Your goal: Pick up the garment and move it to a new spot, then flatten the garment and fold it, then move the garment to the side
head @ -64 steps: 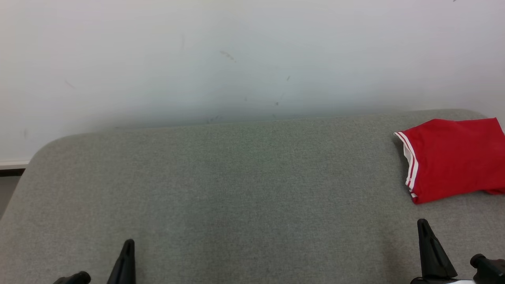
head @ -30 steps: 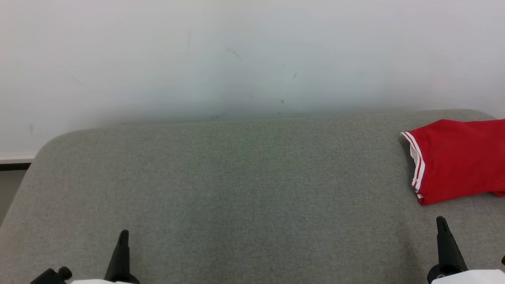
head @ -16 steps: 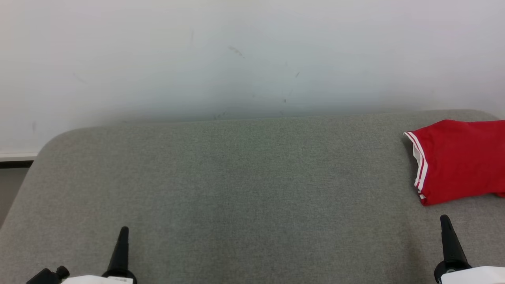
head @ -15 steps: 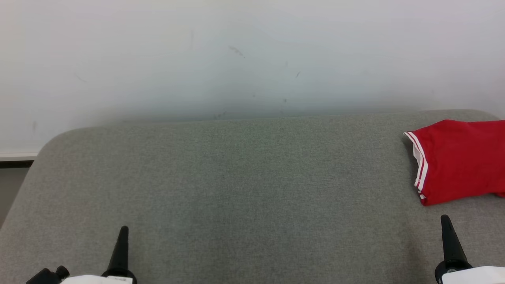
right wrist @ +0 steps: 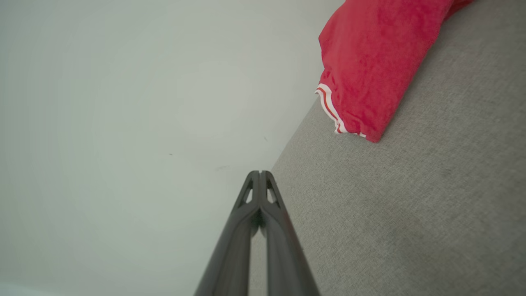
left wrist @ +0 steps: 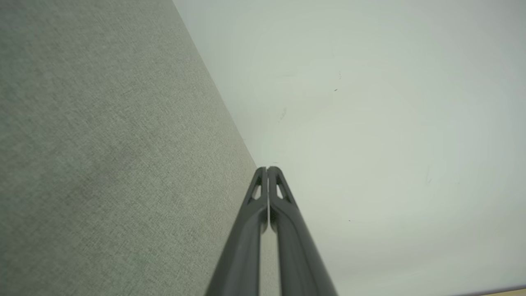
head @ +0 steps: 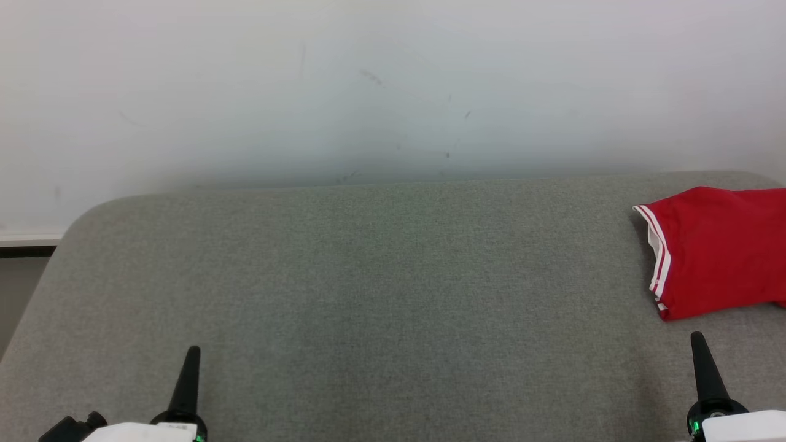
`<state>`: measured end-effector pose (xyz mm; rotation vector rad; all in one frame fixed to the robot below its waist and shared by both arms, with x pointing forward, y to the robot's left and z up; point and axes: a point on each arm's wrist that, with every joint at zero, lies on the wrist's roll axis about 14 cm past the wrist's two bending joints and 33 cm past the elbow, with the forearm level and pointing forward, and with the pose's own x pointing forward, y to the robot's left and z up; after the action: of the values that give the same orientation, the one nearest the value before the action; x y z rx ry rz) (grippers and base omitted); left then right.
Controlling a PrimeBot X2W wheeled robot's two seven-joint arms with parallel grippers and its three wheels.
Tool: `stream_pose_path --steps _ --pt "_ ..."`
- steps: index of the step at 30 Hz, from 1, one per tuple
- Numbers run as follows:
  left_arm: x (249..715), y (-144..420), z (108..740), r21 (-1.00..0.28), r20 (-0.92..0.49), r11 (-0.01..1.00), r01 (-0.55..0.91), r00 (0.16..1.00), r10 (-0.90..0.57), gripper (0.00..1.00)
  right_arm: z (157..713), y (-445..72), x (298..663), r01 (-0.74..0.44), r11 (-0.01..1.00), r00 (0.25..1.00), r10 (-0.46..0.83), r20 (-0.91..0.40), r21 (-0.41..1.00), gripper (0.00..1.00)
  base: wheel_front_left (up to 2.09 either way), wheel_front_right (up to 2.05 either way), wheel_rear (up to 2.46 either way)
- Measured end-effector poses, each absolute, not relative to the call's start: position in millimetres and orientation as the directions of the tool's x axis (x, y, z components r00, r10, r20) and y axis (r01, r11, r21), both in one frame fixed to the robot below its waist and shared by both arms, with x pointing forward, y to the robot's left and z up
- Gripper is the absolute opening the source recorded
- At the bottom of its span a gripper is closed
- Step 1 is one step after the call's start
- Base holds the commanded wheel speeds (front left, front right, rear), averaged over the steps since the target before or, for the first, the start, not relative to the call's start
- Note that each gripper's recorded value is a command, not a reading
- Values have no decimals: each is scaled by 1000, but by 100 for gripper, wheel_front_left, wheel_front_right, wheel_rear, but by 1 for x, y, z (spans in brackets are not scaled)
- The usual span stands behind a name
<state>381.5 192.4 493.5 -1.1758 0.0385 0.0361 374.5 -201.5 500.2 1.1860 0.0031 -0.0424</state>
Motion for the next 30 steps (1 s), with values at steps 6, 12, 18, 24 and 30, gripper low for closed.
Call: stream_pose_path --steps 6,12,18,24,30 --pt "382 193 494 -942 -49 332 -48 999 5 0 501 -202 376 32 326 999 -30 -24 945 0 0 0 0" --pt "383 194 496 -959 -44 281 -44 999 5 0 501 -202 378 31 278 999 -26 -25 960 0 0 0 0" --pt "384 194 496 -971 -43 236 -42 999 2 0 500 -202 379 31 233 999 -21 -27 972 0 0 0 0" --pt "385 195 498 -980 -37 194 -36 999 2 0 502 -202 381 26 185 1000 -18 -23 982 0 0 0 0" --pt "385 196 499 -989 -34 143 -33 999 -1 0 503 -201 383 21 143 1000 -13 -20 990 0 0 0 0"
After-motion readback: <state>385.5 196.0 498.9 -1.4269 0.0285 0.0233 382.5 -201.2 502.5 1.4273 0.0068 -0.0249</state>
